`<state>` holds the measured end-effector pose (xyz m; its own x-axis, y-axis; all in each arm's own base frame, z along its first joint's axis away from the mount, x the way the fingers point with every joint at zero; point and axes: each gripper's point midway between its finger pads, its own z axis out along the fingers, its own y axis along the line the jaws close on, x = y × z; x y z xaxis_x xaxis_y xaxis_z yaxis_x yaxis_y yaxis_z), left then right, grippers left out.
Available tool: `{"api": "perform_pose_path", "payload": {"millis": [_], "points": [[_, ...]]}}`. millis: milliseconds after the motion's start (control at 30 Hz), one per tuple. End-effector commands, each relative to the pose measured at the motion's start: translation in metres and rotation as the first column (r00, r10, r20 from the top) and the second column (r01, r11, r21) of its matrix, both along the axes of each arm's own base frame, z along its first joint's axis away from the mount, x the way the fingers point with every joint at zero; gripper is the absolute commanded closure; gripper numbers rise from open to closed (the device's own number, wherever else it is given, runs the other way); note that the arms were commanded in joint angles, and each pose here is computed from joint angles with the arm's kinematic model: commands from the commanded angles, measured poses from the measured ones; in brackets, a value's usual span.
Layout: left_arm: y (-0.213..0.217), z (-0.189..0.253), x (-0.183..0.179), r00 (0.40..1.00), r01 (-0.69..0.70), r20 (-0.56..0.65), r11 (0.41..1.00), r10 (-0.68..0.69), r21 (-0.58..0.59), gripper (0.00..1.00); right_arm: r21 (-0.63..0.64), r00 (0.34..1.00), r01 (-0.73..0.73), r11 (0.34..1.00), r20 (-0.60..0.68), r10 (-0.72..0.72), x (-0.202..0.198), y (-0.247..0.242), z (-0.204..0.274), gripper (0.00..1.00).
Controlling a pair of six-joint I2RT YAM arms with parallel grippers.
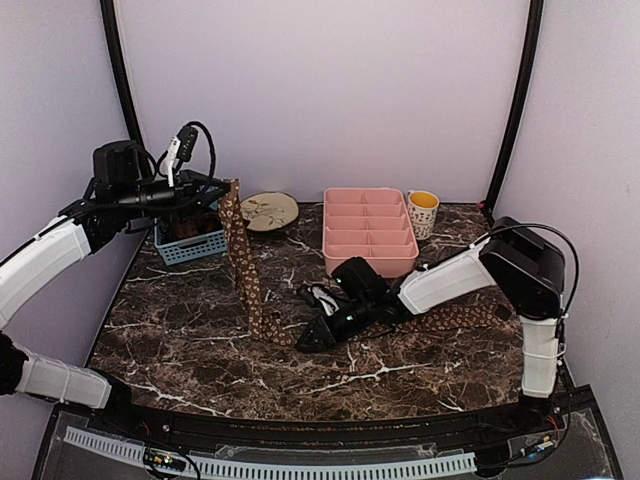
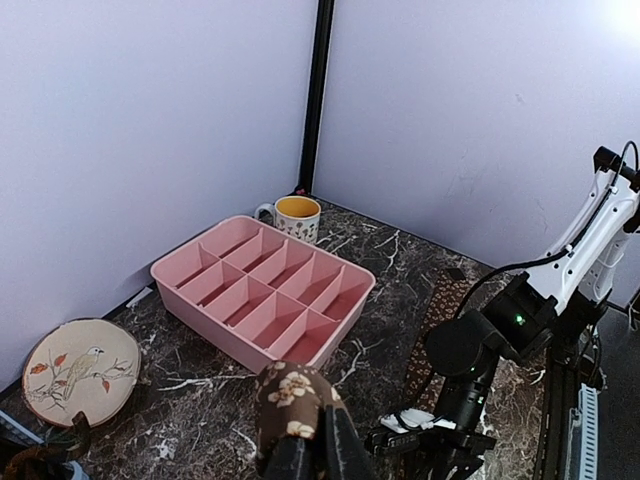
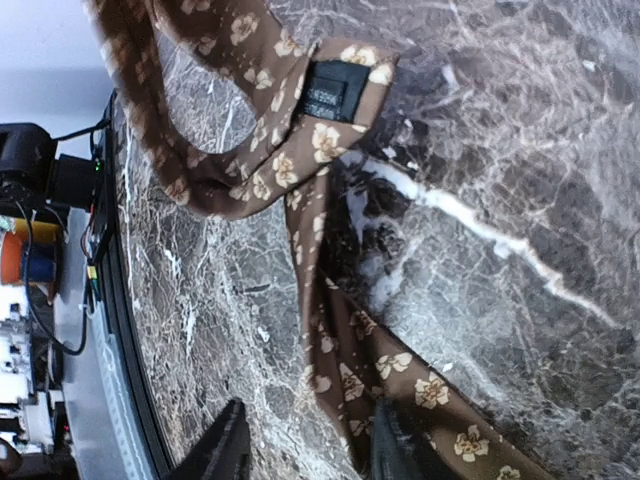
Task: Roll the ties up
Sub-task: Pass from the left arm to the right
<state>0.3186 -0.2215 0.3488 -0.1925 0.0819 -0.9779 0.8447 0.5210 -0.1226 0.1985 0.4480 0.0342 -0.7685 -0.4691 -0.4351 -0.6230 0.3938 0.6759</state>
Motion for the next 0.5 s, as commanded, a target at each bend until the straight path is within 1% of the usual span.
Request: {"api": "perform_pose_path", "payload": {"millis": [0,67,167,333,467], "points": [[0.001,-0.005,-0.004,1.000,0.005,-0.029,1.000,-0.005,-0.003,0.94,0.072,0.984,0.027,0.997,0.171,-0.039,0.026,0.018,0.057,0.54],[0.002,-0.007,-0.005,0.999,0.006,-0.031,1.000,-0.006,-0.006,0.94,0.111,0.975,0.039,0.993,0.214,-0.062,0.037,0.028,0.078,0.48],[0.002,-0.008,-0.007,1.000,0.008,-0.027,1.000,-0.008,-0.006,0.94,0.189,0.974,0.027,0.982,0.216,-0.068,0.045,0.048,0.100,0.41],[0.003,-0.005,-0.008,1.000,0.003,-0.012,1.000,-0.003,-0.002,0.94,0.257,0.990,-0.012,0.966,0.139,-0.025,0.039,0.082,0.102,0.39],[0.003,-0.007,-0.006,1.000,0.001,-0.014,1.000,-0.001,0.000,0.94,0.220,0.991,-0.016,0.975,0.133,-0.014,0.039,0.101,0.085,0.39]]}}
